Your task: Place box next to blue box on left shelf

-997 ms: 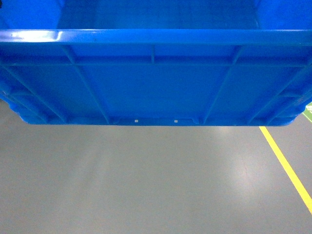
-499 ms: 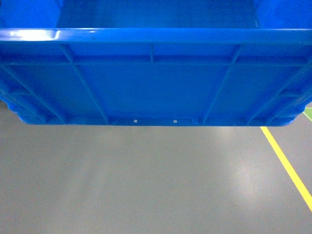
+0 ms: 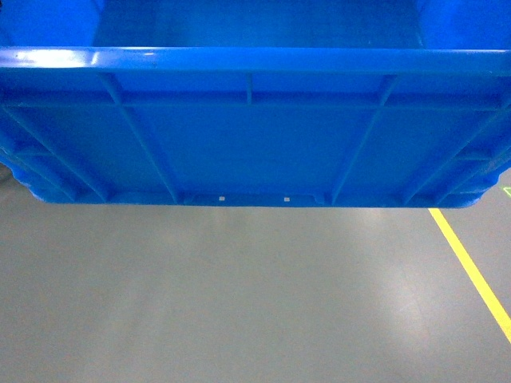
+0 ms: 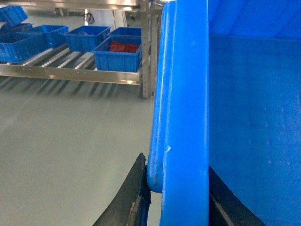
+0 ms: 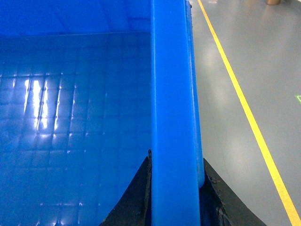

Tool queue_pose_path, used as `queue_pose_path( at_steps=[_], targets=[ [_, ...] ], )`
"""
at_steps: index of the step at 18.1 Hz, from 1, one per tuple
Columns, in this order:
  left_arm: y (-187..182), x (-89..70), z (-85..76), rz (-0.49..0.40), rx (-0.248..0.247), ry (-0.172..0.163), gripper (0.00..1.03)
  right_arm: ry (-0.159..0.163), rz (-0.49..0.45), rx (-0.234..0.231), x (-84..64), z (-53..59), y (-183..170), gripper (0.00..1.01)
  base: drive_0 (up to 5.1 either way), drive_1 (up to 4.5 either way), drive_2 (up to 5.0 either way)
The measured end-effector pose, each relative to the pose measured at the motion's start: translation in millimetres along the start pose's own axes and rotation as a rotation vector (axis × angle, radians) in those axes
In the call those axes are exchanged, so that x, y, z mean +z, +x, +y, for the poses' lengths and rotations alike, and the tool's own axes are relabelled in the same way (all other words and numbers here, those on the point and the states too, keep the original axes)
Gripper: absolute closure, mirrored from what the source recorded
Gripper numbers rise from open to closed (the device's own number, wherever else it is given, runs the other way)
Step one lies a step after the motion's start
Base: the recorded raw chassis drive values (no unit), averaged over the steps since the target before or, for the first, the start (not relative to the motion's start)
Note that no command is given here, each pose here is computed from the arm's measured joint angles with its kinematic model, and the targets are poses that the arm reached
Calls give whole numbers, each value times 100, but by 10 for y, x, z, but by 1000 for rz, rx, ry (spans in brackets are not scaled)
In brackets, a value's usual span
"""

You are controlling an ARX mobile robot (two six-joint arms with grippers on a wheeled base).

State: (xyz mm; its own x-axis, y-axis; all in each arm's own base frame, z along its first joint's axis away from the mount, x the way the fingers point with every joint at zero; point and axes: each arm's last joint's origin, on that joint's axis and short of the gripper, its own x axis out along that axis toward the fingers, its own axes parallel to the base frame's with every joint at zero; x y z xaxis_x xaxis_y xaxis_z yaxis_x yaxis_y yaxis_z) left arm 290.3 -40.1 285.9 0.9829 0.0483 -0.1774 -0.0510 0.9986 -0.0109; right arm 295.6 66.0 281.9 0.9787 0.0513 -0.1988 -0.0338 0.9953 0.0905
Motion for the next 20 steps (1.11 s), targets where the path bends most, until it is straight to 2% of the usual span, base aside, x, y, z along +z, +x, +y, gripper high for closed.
queue_pose_path(
  at_steps=[20],
  targets=[
    [0, -1, 0, 1, 1, -1, 84, -1, -1, -1, 0, 0, 0, 82, -9, 421, -439]
  ],
)
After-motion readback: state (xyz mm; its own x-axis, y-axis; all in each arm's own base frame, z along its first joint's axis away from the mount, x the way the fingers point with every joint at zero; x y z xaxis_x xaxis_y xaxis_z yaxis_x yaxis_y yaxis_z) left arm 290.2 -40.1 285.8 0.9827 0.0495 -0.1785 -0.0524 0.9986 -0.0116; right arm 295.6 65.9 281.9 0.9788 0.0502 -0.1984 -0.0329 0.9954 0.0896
